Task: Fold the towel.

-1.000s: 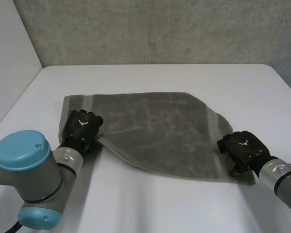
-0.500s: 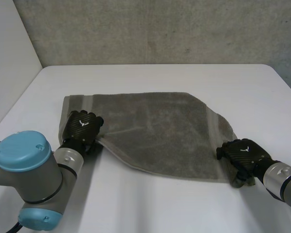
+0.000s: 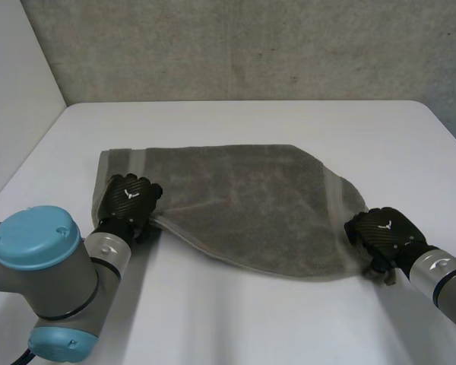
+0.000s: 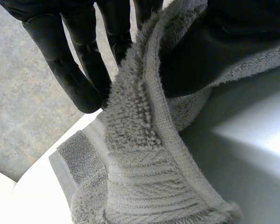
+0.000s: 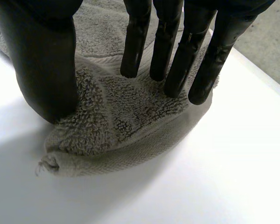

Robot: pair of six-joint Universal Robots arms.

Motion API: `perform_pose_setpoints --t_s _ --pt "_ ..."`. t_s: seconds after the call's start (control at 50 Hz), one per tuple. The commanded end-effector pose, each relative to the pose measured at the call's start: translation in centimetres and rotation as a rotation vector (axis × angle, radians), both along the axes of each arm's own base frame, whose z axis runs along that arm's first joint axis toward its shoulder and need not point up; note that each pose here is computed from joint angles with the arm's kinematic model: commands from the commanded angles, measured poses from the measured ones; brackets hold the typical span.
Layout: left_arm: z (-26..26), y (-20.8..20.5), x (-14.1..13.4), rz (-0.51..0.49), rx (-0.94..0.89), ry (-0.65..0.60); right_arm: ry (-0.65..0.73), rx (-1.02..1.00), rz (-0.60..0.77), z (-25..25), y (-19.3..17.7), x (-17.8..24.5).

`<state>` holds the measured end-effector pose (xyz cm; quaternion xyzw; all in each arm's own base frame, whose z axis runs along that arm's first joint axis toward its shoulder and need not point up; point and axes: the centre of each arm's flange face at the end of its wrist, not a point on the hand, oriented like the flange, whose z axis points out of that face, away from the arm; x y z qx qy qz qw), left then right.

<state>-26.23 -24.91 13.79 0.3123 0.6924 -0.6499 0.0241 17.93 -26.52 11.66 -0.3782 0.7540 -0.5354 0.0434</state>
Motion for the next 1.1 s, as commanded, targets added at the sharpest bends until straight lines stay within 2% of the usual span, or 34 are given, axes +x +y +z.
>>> perform_pose_setpoints --t_s 0.02,0.24,0.4,0.54,0.74,1.1 --pt "0.1 0.0 0.0 -0.001 -0.002 0.001 -0.007 -0.016 -0.008 0.2 -0.3 0.0" --pt "0.1 0.0 0.0 -0.001 -0.002 0.001 -0.037 -0.03 -0.038 0.4 -0.8 -0.2" --pt "0.1 0.0 0.0 -0.001 -0.002 0.001 -0.13 -0.041 -0.088 2.0 -1.2 -0.4" --pt "0.0 0.1 0.0 -0.003 -0.001 -0.006 -0.223 -0.142 -0.234 4.6 -3.2 -3.4" --pt "0.3 -0.3 0.3 0.011 -0.001 -0.008 -0.198 -0.156 -0.331 4.7 -3.7 -4.9" --pt "-0.4 0.5 0.4 -0.029 0.092 -0.05 -0.193 -0.153 -0.333 4.5 -3.8 -4.9"
